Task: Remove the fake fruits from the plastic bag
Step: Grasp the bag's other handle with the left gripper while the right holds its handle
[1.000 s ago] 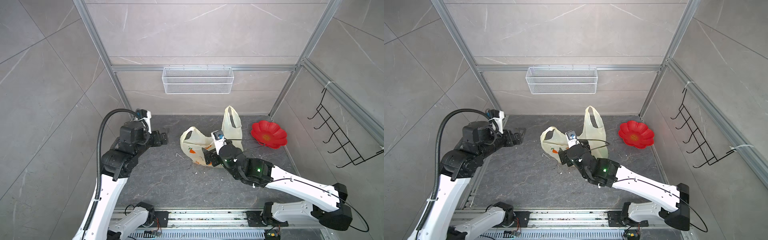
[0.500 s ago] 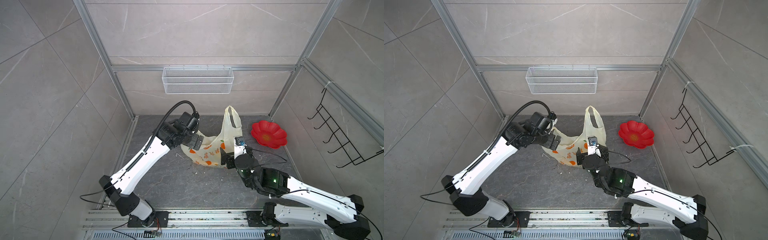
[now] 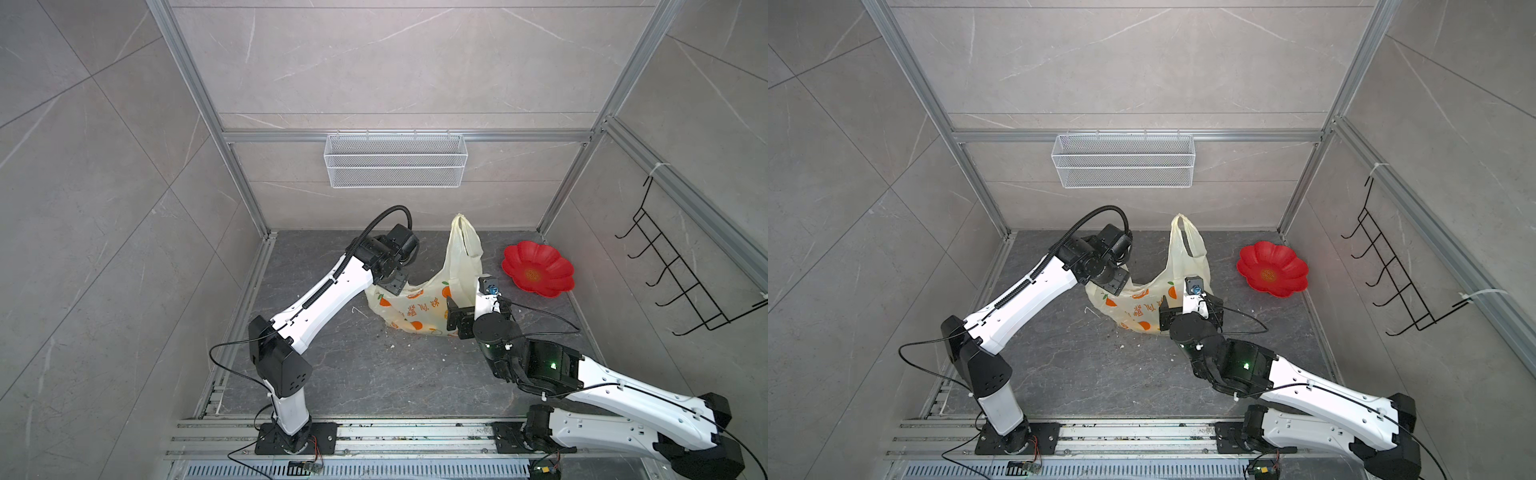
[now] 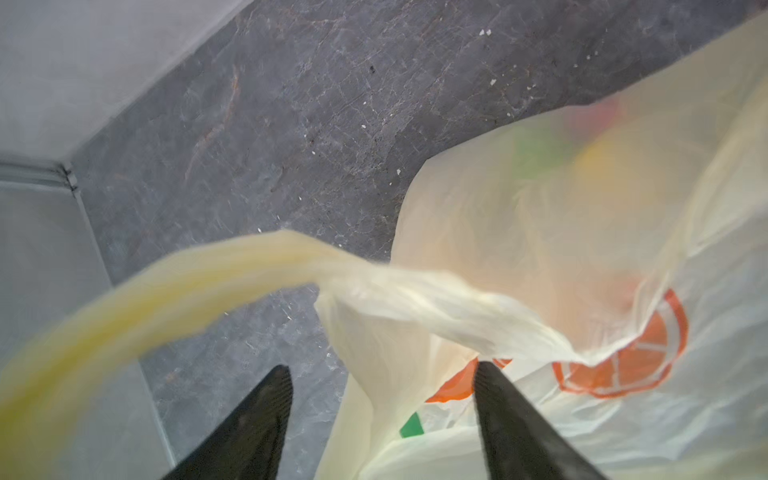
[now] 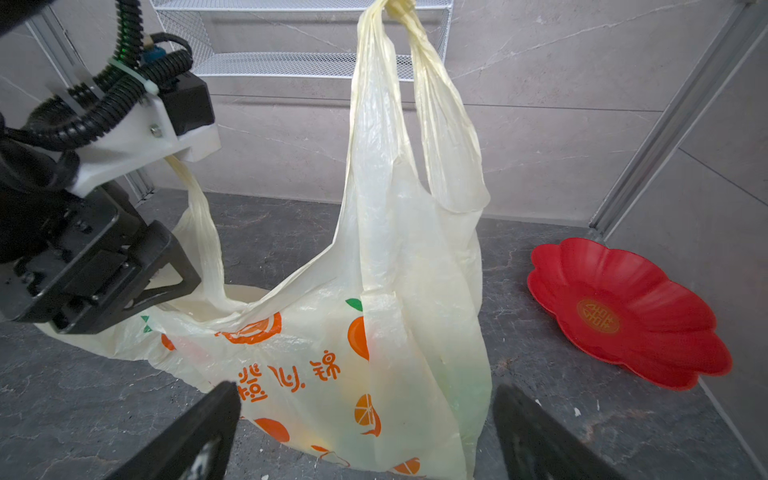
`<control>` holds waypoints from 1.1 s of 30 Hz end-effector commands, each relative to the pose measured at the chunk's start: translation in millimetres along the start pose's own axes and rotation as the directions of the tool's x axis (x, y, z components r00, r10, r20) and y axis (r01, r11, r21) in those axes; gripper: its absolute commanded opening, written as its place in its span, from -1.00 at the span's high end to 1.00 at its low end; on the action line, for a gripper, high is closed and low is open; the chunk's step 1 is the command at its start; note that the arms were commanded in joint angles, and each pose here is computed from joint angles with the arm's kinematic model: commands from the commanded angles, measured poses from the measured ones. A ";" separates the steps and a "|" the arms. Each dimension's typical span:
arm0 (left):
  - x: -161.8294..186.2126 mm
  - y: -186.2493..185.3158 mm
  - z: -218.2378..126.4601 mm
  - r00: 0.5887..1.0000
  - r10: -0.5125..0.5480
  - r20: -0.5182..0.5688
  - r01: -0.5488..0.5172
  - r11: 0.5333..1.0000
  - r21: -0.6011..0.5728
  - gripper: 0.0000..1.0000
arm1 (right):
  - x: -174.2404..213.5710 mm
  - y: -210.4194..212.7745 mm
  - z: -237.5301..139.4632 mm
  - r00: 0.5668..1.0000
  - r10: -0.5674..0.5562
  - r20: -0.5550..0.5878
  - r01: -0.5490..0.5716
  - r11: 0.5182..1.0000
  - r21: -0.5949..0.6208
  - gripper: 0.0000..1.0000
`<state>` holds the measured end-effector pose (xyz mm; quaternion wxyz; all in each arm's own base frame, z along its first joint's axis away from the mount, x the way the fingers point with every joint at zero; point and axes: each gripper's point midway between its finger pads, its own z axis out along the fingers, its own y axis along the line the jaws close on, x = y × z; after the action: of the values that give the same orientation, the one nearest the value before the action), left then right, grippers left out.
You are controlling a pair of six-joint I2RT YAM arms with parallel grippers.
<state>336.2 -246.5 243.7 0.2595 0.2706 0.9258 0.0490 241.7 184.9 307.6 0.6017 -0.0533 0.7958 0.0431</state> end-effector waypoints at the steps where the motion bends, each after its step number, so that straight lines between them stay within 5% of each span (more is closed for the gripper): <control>1: -17.9 5.9 -7.1 0.996 -0.065 0.065 0.065 0.998 0.001 -0.07 | -0.6 -12.0 0.0 1.000 -0.002 0.005 0.001 0.997 0.073 -0.97; 9: -19.8 20.6 -1.2 0.965 -0.247 0.083 0.239 0.966 0.099 0.64 | -3.7 -14.3 3.7 1.000 -0.007 -0.003 0.007 0.991 0.131 -1.00; 15: -20.4 70.7 -25.8 0.835 -0.515 0.196 0.479 0.854 0.202 0.99 | -14.6 -7.7 8.3 0.997 0.073 -0.030 -0.070 0.993 0.096 -1.00; 21: -2.6 90.3 -48.5 0.744 -0.609 0.275 0.566 0.793 0.226 1.00 | -49.5 0.7 16.7 0.981 0.189 -0.033 -0.188 0.982 0.032 -1.00; 33: 29.6 86.0 -57.4 0.720 -0.634 0.283 0.579 0.773 0.258 1.00 | -97.9 28.2 80.3 0.974 0.212 -0.076 -0.200 0.970 0.136 -1.00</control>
<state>331.3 -153.5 278.4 0.3746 -0.0166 0.9184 -0.1261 329.6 222.5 383.0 0.5751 0.0662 0.8132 0.0606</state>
